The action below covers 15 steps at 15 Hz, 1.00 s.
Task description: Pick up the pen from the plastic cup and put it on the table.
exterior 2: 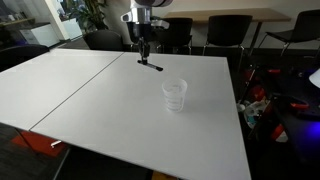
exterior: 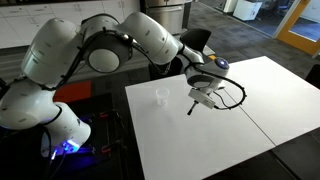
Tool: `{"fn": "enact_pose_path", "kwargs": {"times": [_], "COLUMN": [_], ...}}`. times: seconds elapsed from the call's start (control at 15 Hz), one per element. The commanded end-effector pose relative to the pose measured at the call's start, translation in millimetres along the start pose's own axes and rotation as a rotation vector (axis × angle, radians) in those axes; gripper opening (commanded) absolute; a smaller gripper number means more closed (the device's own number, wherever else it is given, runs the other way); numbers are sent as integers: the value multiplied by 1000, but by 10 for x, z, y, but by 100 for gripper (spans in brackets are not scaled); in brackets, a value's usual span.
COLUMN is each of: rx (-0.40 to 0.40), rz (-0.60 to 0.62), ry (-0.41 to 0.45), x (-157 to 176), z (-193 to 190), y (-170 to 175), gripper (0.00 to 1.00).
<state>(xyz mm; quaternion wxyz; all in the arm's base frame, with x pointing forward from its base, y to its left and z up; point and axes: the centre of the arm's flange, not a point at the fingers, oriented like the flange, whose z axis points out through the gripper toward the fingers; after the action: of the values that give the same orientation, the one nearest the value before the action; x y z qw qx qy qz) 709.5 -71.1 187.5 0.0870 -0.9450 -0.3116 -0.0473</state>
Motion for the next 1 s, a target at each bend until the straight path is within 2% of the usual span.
{"fn": "enact_pose_path", "kwargs": {"times": [0.0,0.27,0.33,0.4,0.87,0.93], "rx": [10,-4,-1,-2,9,11], "rz": [81,145,155,163,168,171], "ry": [-35,-79,-88,-92,-74,-71], "x": [189,223,229,233,229,206], "z": [129,268,283,286,83,34], "y": [152,145,115,65,-570,-695], "gripper": [5,5,28,46,97,100]}}
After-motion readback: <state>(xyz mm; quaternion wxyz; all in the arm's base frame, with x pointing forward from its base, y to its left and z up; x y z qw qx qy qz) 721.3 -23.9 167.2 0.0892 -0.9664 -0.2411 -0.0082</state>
